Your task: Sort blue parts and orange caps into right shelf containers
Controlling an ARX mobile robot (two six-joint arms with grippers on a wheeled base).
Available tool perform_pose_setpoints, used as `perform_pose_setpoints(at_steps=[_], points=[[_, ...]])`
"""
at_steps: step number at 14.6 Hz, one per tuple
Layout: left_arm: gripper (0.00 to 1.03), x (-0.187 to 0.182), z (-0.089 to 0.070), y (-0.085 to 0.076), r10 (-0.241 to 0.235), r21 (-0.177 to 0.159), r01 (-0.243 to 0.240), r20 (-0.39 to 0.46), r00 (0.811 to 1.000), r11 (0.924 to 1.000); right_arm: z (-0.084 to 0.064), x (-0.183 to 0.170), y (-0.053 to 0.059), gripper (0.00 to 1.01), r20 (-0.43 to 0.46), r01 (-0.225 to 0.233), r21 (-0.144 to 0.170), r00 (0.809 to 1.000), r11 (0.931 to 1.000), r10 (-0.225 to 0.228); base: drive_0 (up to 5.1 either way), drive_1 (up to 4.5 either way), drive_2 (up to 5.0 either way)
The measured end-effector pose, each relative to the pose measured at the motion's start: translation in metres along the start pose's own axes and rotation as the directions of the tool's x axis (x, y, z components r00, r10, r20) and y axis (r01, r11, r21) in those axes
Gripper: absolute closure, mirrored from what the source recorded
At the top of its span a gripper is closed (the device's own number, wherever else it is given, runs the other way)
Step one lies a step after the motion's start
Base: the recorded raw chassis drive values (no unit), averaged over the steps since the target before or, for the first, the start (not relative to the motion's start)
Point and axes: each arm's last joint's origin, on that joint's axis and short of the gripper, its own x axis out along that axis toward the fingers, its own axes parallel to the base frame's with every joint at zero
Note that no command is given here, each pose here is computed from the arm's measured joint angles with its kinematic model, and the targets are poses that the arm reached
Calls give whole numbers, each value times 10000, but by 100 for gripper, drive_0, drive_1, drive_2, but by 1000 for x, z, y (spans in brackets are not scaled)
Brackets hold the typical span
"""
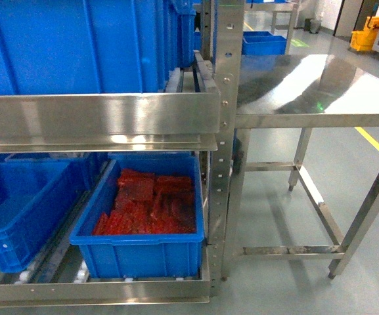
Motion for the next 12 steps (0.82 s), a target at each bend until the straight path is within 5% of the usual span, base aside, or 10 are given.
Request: perform_pose_setpoints(at_steps=[12], points=[[59, 0, 0, 0, -8, 0, 8, -4, 10000, 10000, 0, 0, 0, 57, -19, -4, 0, 10000, 10000, 4, -507, 238, 238]])
